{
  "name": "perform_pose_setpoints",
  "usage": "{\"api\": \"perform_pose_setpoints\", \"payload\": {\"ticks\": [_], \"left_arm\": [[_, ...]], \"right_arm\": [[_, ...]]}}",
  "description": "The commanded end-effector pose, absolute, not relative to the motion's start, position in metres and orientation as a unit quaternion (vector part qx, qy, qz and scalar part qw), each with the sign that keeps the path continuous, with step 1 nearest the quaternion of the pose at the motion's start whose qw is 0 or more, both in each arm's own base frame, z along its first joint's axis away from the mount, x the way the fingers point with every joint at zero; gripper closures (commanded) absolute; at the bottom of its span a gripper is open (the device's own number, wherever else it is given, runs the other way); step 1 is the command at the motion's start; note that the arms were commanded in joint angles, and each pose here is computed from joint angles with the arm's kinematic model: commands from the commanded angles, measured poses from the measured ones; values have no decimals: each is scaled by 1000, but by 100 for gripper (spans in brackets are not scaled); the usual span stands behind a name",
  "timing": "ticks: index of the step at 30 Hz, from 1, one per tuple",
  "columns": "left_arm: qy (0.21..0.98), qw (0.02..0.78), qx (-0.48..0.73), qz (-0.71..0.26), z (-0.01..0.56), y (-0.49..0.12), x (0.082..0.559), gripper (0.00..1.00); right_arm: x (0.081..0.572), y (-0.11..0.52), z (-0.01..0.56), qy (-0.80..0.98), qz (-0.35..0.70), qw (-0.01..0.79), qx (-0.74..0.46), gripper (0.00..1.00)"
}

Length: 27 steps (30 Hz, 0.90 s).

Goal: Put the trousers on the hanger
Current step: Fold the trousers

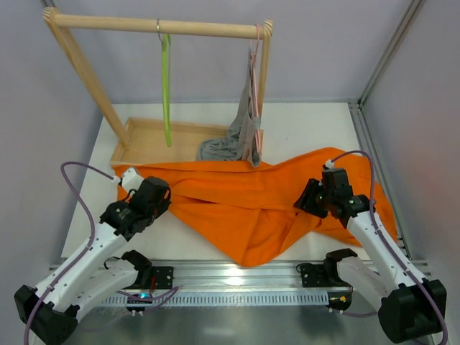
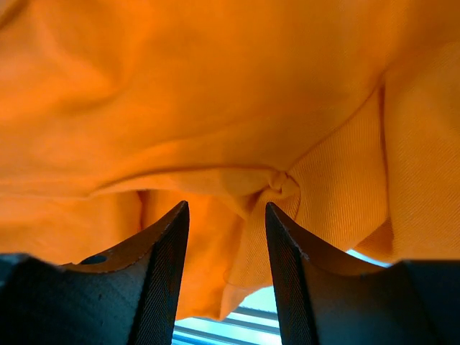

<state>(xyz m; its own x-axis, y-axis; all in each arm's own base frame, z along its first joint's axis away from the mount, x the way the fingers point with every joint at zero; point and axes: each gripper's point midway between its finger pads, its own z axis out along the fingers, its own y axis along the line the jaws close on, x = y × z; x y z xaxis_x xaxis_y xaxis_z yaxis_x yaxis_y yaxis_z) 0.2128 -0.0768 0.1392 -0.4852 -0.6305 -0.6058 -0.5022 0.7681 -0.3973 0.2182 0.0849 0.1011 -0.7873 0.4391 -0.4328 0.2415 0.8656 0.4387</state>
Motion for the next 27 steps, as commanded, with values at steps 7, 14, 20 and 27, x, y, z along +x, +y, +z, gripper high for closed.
{"api": "perform_pose_setpoints", "payload": {"ticks": [7, 14, 20, 27], "left_arm": [[837, 405, -367, -12, 158, -43, 204, 100], [873, 346, -343, -6, 126, -59, 198, 100], [867, 339, -365, 2, 113, -48, 182, 100], [853, 370, -369, -11, 135, -48, 194, 100]], "right_arm": [[200, 80, 98, 922, 136, 300, 202, 50], [188, 94, 74, 932, 146, 252, 214, 50], [172, 94, 54, 950, 115, 210, 198, 50], [173, 90, 57, 960, 88, 198, 177, 83]]}}
